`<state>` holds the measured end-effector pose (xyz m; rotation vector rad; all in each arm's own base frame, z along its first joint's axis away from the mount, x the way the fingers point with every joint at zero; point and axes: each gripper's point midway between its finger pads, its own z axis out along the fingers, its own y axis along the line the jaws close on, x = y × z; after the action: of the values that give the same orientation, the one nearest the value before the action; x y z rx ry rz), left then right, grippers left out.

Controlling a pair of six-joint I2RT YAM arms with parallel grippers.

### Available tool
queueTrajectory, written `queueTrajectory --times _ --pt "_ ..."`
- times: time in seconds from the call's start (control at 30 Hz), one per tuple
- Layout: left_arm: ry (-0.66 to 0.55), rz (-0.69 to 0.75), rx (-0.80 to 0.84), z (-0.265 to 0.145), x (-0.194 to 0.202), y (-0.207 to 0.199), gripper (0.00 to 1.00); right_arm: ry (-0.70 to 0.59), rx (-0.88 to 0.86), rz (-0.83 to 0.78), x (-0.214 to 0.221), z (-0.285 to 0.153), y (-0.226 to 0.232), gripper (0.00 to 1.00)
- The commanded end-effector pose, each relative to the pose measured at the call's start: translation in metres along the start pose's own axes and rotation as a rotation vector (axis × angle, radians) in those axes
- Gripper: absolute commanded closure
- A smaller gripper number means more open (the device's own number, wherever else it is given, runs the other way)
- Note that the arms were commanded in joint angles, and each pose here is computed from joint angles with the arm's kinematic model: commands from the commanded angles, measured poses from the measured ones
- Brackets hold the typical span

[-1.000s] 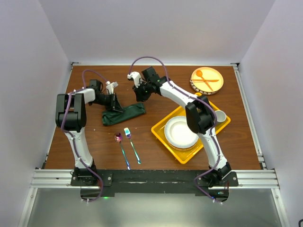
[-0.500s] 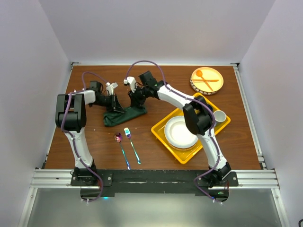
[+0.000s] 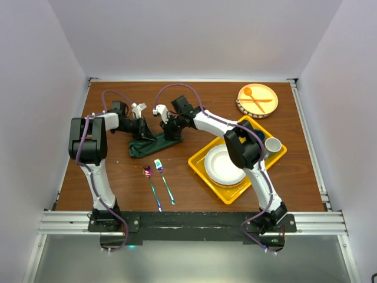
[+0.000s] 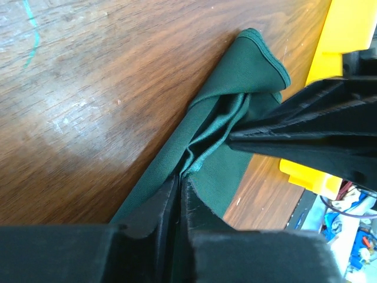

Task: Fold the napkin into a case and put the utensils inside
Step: Stuff the top corner of the smaller-rectangle-folded napkin at the center of the board.

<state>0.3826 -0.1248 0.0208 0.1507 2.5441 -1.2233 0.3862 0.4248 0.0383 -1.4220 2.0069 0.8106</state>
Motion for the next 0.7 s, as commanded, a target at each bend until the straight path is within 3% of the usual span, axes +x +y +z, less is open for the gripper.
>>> queueTrajectory --times 0.0,0.17,0.57,0.67 --pt "-0.034 0.089 -0.045 -0.014 -0.007 -0.006 0.71 0.054 0.053 -0.028 0.012 0.003 -0.012 0.91" --pt "-0.066 0.151 -0.054 -0.037 -0.017 -0.014 0.53 0.104 0.074 -0.027 0.027 0.004 -0.015 0.94" --pt "0.071 0.202 -0.123 -0.042 0.008 0.003 0.55 0.109 0.078 -0.027 0.031 0.006 -0.016 0.95" --pt "0.076 0.216 -0.109 -0.042 0.008 -0.003 0.68 0.112 0.077 -0.029 0.032 0.006 -0.016 0.95"
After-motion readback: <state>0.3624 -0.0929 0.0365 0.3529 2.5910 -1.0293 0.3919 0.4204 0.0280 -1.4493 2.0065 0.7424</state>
